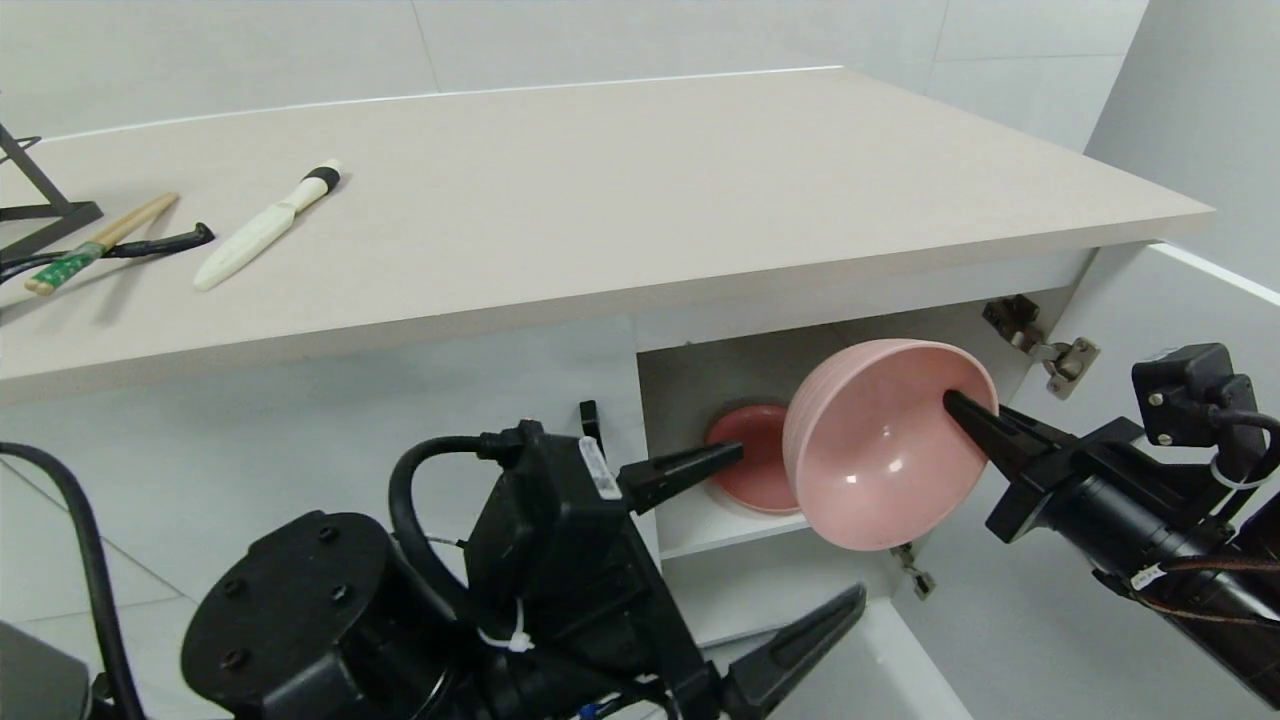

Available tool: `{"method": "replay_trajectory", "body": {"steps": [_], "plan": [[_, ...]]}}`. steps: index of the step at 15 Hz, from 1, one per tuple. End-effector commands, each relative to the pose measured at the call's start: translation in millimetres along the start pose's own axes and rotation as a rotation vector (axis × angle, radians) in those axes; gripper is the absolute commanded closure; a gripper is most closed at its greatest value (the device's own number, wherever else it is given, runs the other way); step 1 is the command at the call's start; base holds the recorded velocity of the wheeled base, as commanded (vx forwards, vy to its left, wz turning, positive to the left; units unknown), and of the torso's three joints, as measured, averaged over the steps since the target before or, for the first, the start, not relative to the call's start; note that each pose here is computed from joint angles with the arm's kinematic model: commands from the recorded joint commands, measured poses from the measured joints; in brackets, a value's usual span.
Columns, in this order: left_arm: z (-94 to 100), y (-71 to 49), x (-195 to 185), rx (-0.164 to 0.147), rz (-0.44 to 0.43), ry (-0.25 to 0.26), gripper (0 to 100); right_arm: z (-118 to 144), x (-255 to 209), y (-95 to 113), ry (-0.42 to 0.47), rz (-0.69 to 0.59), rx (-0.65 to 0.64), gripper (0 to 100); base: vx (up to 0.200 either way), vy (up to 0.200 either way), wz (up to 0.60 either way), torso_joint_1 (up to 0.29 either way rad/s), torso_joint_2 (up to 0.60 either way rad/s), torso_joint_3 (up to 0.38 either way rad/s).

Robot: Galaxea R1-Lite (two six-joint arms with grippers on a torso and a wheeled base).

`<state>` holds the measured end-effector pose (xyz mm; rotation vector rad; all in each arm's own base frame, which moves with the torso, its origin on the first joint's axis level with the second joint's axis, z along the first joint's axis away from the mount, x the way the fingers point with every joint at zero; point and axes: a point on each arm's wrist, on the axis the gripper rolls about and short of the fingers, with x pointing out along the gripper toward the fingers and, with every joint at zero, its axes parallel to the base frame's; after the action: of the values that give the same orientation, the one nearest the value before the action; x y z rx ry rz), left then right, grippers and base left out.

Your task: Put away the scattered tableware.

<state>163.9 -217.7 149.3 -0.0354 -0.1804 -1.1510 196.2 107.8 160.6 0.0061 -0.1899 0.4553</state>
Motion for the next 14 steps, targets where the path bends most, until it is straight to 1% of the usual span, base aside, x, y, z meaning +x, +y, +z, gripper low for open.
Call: {"method": "replay_trajectory", "body": {"steps": [1, 2, 3, 4, 5, 6, 7, 8, 9, 10, 11, 12, 13, 14], "plan": [[-3.0, 11.0, -32.4, 0.015, -0.086, 0.053, 0, 0.1, -0.2, 0.2, -0.001, 0.001, 0.000, 100, 0.000, 0.000, 0.00, 0.000, 0.00, 0.000], [-4.8, 15.7, -46.8, 0.050, -0.148, 0.072, 0, 0.1, -0.2, 0.2, -0.001, 0.001, 0.000, 100, 0.000, 0.000, 0.00, 0.000, 0.00, 0.000], [-5.7, 17.8, -51.7, 0.069, -0.168, 0.077, 0, 0.1, -0.2, 0.2, -0.001, 0.001, 0.000, 100, 0.000, 0.000, 0.00, 0.000, 0.00, 0.000], [-8.6, 21.2, -68.5, 0.151, -0.222, 0.094, 0, -0.6, -0.3, 0.2, 0.002, 0.001, 0.000, 100, 0.000, 0.000, 0.00, 0.000, 0.00, 0.000], [-9.7, 20.0, -73.5, 0.175, -0.227, 0.100, 0, -2.3, -1.4, 0.2, 0.011, 0.001, -0.001, 100, 0.000, 0.000, 0.00, 0.000, 0.00, 0.000], [-12.1, 18.8, -76.7, 0.180, -0.226, 0.113, 0, -3.5, -2.1, 0.2, 0.018, 0.002, -0.001, 100, 0.000, 0.000, 0.00, 0.000, 0.00, 0.000], [-16.8, 16.6, -83.3, 0.173, -0.208, 0.144, 0, -3.4, -2.5, 0.2, 0.018, 0.002, -0.001, 100, 0.000, 0.000, 0.00, 0.000, 0.00, 0.000], [-21.9, 14.0, -93.8, 0.177, -0.169, 0.186, 0, -3.0, -2.7, -0.2, 0.016, 0.000, 0.000, 100, 0.000, 0.000, 0.00, 0.000, 0.00, 0.000], [-23.8, 10.9, -101.8, 0.186, -0.142, 0.211, 0, -4.3, -2.9, -0.5, 0.022, -0.001, 0.000, 100, 0.000, 0.000, 0.00, 0.000, 0.00, 0.000], [-19.9, 10.8, -103.1, 0.207, -0.109, 0.200, 0, -8.5, -3.7, -2.0, 0.042, -0.008, -0.001, 100, 0.000, 0.000, 0.00, 0.000, 0.00, 0.000], [-13.1, 10.7, -105.6, 0.232, -0.047, 0.182, 0, -12.8, -3.0, -4.5, 0.061, -0.019, 0.000, 100, 0.000, 0.000, 0.00, 0.000, 0.00, 0.000], [-7.5, 11.2, -107.9, 0.257, 0.040, 0.172, 0, -14.6, -2.7, -5.1, 0.069, -0.022, 0.002, 100, 0.000, 0.000, 0.00, 0.000, 0.00, 0.000], [-3.9, 11.5, -110.0, 0.291, 0.133, 0.179, 0, -14.7, -2.6, -6.8, 0.069, -0.030, 0.007, 100, 0.000, 0.000, 0.00, 0.000, 0.00, 0.000], [-2.2, 11.3, -114.0, 0.305, 0.204, 0.208, 0, -14.3, -2.8, -6.9, 0.068, -0.030, 0.009, 100, 0.000, 0.000, 0.00, 0.000, 0.00, 0.000]]}}
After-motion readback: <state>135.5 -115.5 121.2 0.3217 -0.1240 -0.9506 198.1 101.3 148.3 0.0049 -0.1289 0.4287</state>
